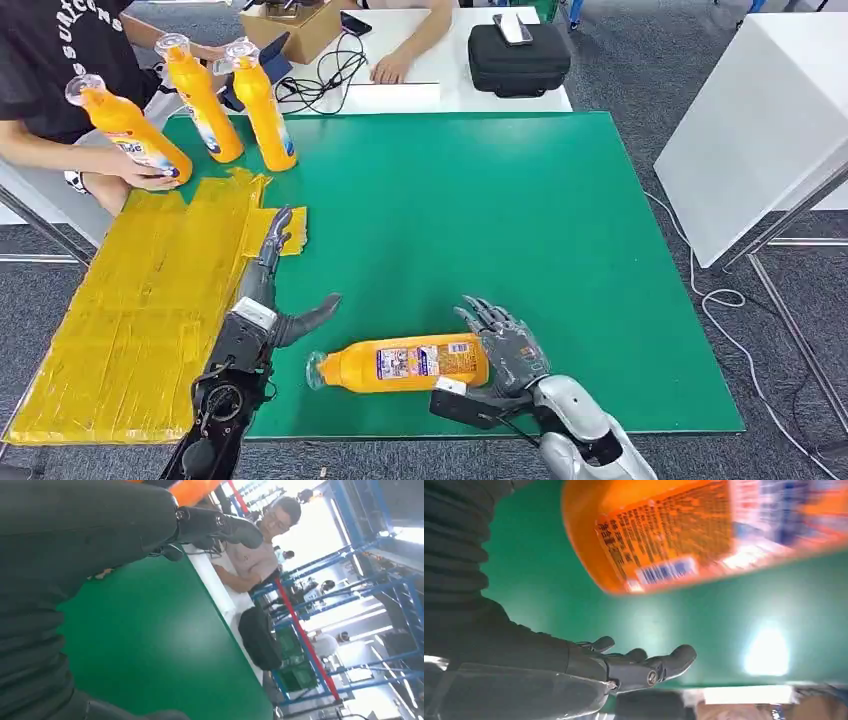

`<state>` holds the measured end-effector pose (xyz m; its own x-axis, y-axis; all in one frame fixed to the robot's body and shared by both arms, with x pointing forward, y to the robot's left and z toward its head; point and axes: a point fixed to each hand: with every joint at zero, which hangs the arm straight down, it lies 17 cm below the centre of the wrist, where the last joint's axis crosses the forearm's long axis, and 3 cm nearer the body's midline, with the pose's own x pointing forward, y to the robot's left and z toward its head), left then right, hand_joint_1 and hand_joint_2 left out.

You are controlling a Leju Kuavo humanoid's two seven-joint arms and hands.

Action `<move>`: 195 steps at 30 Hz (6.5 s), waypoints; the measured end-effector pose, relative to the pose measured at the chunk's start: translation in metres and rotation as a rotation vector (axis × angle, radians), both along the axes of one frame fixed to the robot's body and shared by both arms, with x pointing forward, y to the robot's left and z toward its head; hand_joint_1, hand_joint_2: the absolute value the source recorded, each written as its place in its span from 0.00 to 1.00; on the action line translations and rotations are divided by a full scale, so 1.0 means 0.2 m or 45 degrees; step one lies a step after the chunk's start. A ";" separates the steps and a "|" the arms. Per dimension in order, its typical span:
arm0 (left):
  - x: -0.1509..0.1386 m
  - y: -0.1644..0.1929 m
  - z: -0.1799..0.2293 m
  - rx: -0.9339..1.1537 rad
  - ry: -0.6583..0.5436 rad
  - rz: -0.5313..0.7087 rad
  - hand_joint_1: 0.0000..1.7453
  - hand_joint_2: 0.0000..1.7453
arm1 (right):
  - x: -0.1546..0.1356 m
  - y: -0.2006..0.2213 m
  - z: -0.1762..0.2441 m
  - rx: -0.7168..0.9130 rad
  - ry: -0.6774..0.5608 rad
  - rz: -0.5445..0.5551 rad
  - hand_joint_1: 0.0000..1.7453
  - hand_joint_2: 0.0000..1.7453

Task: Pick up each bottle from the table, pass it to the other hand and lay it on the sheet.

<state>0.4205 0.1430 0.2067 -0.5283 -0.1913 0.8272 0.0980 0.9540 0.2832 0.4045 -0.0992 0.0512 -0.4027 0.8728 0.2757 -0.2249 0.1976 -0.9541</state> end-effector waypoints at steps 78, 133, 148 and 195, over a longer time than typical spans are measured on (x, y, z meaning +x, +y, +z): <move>-0.08 -0.02 0.21 -0.511 0.067 -0.249 0.00 1.00 | 0.15 -0.19 0.33 1.252 -0.105 -0.392 1.00 1.00; -0.09 -0.34 0.43 -0.435 -0.006 -0.592 0.00 1.00 | 0.01 0.82 0.73 1.289 -0.074 0.396 1.00 1.00; -0.08 -0.28 0.36 -0.452 0.035 -0.523 0.00 1.00 | -0.02 0.93 0.57 1.200 0.060 0.417 1.00 1.00; 0.00 -0.07 0.47 -0.376 -0.115 -0.249 1.00 1.00 | 0.01 0.62 0.89 1.369 -0.260 0.320 0.00 1.00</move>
